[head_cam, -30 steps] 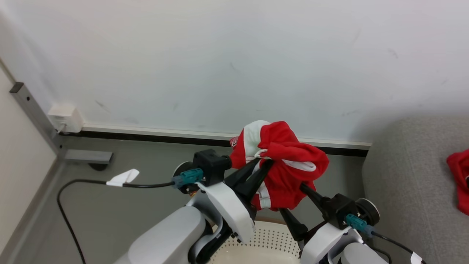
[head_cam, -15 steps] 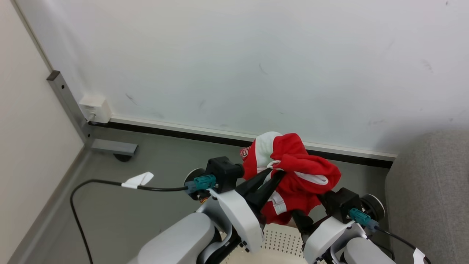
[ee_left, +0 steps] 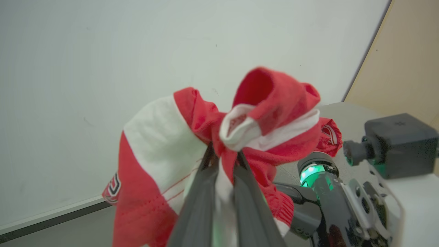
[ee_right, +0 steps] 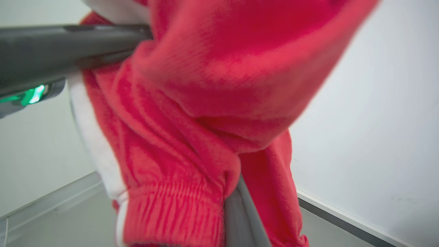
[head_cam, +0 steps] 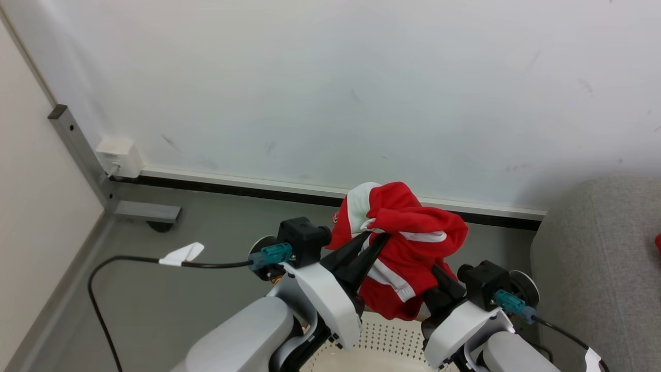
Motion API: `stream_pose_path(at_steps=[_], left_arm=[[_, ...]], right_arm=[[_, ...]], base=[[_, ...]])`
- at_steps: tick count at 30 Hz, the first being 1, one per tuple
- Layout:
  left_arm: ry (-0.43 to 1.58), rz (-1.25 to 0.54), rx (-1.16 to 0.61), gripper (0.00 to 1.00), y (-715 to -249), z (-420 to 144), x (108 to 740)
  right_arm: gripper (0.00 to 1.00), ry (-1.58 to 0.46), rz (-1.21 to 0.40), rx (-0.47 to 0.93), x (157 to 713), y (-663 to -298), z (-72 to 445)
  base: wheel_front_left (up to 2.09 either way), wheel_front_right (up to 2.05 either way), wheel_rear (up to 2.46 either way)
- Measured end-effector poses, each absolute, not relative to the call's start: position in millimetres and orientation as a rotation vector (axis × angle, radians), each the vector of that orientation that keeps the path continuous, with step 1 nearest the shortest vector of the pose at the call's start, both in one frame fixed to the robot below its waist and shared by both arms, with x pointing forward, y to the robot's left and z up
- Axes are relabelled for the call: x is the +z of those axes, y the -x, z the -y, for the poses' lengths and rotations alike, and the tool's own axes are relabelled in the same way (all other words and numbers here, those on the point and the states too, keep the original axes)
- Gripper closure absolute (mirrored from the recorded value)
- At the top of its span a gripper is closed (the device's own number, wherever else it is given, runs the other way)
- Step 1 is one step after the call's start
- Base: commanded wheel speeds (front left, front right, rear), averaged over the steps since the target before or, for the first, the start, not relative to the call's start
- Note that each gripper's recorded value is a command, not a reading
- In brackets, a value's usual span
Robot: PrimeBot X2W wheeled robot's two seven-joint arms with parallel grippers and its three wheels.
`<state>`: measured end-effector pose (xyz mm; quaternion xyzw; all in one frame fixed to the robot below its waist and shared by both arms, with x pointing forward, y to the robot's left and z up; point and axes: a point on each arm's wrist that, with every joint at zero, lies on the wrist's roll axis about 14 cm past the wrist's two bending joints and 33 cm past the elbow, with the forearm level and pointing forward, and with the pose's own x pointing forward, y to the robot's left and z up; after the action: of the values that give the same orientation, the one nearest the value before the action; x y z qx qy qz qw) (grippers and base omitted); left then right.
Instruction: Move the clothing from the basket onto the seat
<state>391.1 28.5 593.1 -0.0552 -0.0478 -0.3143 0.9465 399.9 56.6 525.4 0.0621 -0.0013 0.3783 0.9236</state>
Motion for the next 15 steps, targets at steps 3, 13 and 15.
stream_pose_path(at_steps=[3, 13, 15], left_arm=[[0.116, 0.096, -0.646, 1.00, -392, -25, 592], [0.127, 0.080, -0.679, 0.00, -390, -12, 585], [0.125, 0.078, -0.686, 0.00, -390, -9, 584]], right_arm=[[1.00, -0.138, 0.016, 0.754, 530, -404, -50], [1.00, -0.156, 0.080, 0.646, 547, -419, -9], [1.00, -0.159, 0.092, 0.621, 550, -420, 1]], base=[[0.00, 0.00, 0.00], [0.00, 0.00, 0.00], [0.00, 0.00, 0.00]])
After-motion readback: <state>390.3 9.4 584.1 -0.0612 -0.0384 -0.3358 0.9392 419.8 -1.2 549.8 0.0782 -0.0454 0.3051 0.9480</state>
